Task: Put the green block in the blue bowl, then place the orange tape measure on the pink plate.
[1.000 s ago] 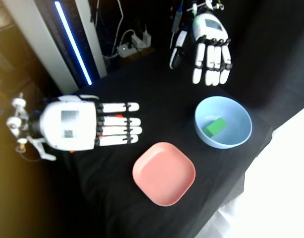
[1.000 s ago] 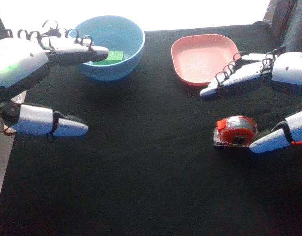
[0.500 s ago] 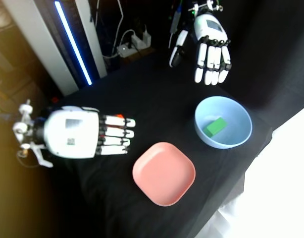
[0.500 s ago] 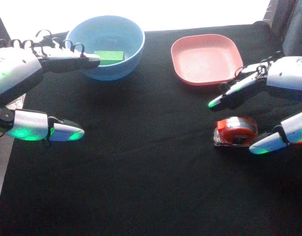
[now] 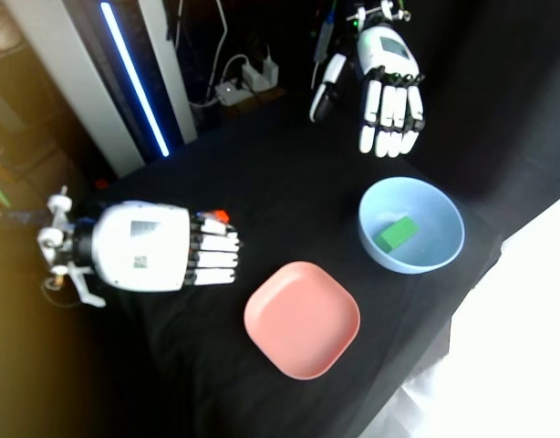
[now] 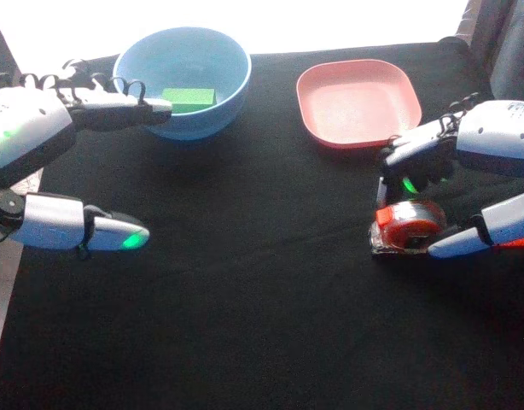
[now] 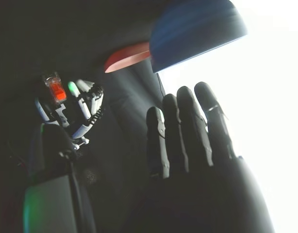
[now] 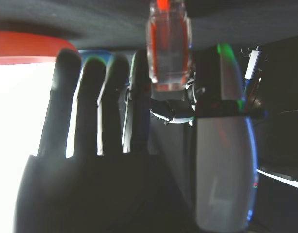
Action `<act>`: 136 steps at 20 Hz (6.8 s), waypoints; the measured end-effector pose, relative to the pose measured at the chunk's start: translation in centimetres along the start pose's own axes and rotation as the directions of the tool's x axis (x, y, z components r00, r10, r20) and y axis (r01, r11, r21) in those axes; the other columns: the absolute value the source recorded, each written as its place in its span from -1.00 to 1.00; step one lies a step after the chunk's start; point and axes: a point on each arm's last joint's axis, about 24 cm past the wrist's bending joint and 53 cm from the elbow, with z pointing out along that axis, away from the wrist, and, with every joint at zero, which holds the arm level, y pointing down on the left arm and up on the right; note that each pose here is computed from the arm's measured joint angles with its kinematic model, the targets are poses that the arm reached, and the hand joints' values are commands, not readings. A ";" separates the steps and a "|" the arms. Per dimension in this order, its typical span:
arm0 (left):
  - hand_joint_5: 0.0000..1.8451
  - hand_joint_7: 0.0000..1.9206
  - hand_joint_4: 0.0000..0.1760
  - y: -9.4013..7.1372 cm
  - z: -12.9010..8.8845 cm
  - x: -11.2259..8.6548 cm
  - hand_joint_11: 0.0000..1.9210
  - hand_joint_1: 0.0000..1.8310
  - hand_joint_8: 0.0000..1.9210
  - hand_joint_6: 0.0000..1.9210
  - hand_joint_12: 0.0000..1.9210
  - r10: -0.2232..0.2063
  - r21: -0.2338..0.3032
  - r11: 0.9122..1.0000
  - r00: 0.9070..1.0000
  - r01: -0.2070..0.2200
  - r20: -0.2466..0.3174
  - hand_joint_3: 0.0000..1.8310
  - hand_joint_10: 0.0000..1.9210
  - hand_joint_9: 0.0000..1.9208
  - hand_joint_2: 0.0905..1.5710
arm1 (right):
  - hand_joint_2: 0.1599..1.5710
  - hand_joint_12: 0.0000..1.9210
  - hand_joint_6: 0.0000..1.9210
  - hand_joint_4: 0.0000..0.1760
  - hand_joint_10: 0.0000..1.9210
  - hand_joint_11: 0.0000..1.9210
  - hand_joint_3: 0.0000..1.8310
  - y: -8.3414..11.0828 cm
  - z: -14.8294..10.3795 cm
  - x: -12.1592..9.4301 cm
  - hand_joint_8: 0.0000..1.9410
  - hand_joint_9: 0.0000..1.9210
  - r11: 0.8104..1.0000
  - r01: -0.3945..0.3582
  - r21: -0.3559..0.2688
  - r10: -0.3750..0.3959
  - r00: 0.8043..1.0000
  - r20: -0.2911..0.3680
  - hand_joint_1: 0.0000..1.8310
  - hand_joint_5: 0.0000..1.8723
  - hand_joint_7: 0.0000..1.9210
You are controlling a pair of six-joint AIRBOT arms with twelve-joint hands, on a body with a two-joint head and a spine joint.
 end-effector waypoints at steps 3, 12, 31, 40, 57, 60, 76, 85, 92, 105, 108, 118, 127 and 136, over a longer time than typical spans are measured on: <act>-0.55 -0.50 -0.90 0.1 0.0 0.1 -0.97 -0.17 -0.99 -0.99 -0.02 -0.005 -0.002 1.000 1.000 0.005 -0.001 -1.00 -0.99 -0.52 0.09 | 0.29 1.00 1.00 -0.73 1.00 -0.16 -1.00 -0.1 0.0 0.0 1.00 -0.22 1.000 0.000 0.003 0.000 1.000 0.002 0.25 -0.51 -0.28; -0.54 -0.49 -1.00 0.2 -0.1 0.5 -0.88 -0.10 -1.00 -1.00 -0.25 -0.026 -0.009 1.000 1.000 0.026 -0.005 -1.00 -1.00 -0.52 0.13 | 0.35 1.00 1.00 -1.00 1.00 0.19 -1.00 -0.1 0.0 -0.4 1.00 0.08 1.000 -0.016 0.000 0.016 1.000 0.016 0.40 -0.45 -0.10; -0.58 -0.48 -0.29 0.9 -0.5 1.5 -0.94 -0.14 -0.99 -1.00 -0.14 -0.071 -0.032 0.997 0.997 0.071 -0.006 -1.00 -0.99 -0.49 0.10 | 0.13 0.29 -0.99 -0.68 -0.89 -0.91 -0.99 -0.3 0.8 0.0 -0.98 -0.39 1.000 -0.017 -0.002 0.017 1.000 0.012 0.13 -0.39 -0.42; -0.59 -0.46 -0.38 1.0 -0.6 1.7 -0.94 -0.13 -1.00 -1.00 -0.18 -0.073 -0.034 0.997 0.997 0.072 -0.011 -1.00 -0.99 -0.46 0.10 | 0.40 0.95 0.15 -1.00 0.76 -0.06 -1.00 -0.4 1.4 0.5 0.51 -0.06 1.000 -0.015 -0.007 0.015 1.000 0.002 0.23 -0.03 -0.17; -0.59 -0.46 -0.28 1.8 -1.6 2.6 -0.99 -0.10 -1.00 -1.00 -0.15 -0.118 -0.053 0.992 0.993 0.117 -0.013 -1.00 -1.00 -0.54 0.08 | 0.25 1.00 -0.22 -1.00 0.90 0.01 -1.00 2.4 -0.7 -11.0 0.69 0.02 0.991 -0.031 -0.130 0.073 0.940 0.334 0.30 0.20 -0.05; -0.60 -0.51 -0.29 1.9 -1.8 2.7 -1.00 -0.09 -1.00 -1.00 -0.20 -0.139 -0.058 0.989 0.990 0.139 -0.002 -1.00 -1.00 -0.58 0.10 | 0.24 0.50 -0.03 -1.00 0.10 -0.15 -1.00 4.4 1.2 -13.1 -0.49 0.09 0.982 -0.013 -0.189 0.084 0.923 0.376 0.39 0.09 0.36; -0.58 -0.45 -0.79 1.6 -1.7 3.1 -0.99 -0.15 -0.99 -1.00 -0.10 -0.154 -0.046 0.987 0.988 0.154 0.003 -1.00 -0.98 -0.44 0.10 | 0.25 0.91 -0.20 -1.00 0.72 -0.12 -1.00 -4.8 8.4 -11.8 0.44 -0.16 0.986 -0.034 0.160 -0.021 0.944 0.329 0.29 0.20 -0.20; -0.56 -0.44 -0.86 1.5 -1.7 2.9 -0.98 -0.15 -1.00 -1.00 -0.05 -0.165 -0.038 0.986 0.986 0.165 0.012 -1.00 -1.00 -0.44 0.11 | 0.13 0.51 -1.00 -1.00 0.06 -0.52 -1.00 -5.3 9.3 -10.5 -0.86 -0.36 0.980 0.001 0.199 -0.059 0.957 0.284 0.07 -0.11 -0.05; -0.54 -0.38 -0.56 1.6 -1.8 3.1 -1.00 -0.14 -0.99 -1.00 -0.15 -0.175 -0.042 0.984 0.984 0.176 0.014 -1.00 -1.00 -0.44 0.11 | -0.04 -0.35 -1.00 -0.20 -0.99 -1.00 -1.00 -5.4 9.3 -10.5 -0.99 -0.82 0.979 0.003 0.203 -0.062 0.957 0.282 -0.15 -0.89 -0.91; -0.56 -0.46 -0.58 1.9 -4.5 0.2 -1.00 0.15 -1.00 -1.00 -0.04 -0.185 -0.032 0.981 0.975 0.190 0.122 -1.00 -1.00 -0.47 0.15 | -0.11 -0.15 -1.00 0.52 -0.99 -1.00 -0.99 2.9 0.9 -15.6 -0.99 -0.77 0.994 -0.007 -0.106 0.050 0.909 0.414 -0.25 -0.99 -0.83; -0.56 -0.46 -0.71 1.6 -4.7 -0.1 -1.00 0.26 -1.00 -1.00 -0.05 -0.185 -0.022 0.982 0.974 0.190 0.128 -1.00 -1.00 -0.49 0.15 | -0.14 -0.35 -1.00 0.88 -0.99 -1.00 -1.00 4.7 1.1 -14.1 -0.99 -0.83 0.988 -0.006 -0.153 0.064 0.922 0.382 -0.29 -0.98 -0.87; -0.70 -0.67 -0.39 -0.6 -8.2 -0.8 -1.00 -0.22 -1.00 -1.00 -0.18 -0.200 0.035 0.980 0.963 0.197 0.180 -1.00 -1.00 -0.61 0.15 | -0.04 -1.00 -0.99 0.45 -1.00 -1.00 -0.98 5.4 -6.8 -9.2 -1.00 -1.00 0.908 -0.171 -0.382 0.328 0.858 0.396 -0.07 -0.96 -0.92; -1.00 -1.00 0.74 0.7 -9.8 -0.4 -1.00 -0.58 -1.00 -1.00 -0.73 -0.206 -0.026 0.976 0.958 0.216 0.202 -0.99 -1.00 -0.99 0.13 | -0.03 -1.00 -1.00 0.13 -1.00 -1.00 -0.99 3.1 -9.0 -6.8 -1.00 -1.00 0.877 -0.269 -0.398 0.436 0.793 0.426 -0.39 -0.97 -1.00; -1.00 -0.94 -0.06 -0.1 -9.7 -2.6 -1.00 -0.65 -0.99 -1.00 -0.63 -0.193 0.032 0.981 0.944 0.192 0.268 -0.99 -0.99 -0.90 0.28 | 0.04 -1.00 -1.00 0.58 -1.00 -1.00 -0.99 5.0 -11.1 -8.8 -1.00 -0.99 0.858 -0.202 -0.471 0.438 0.768 0.468 -0.34 -1.00 -0.94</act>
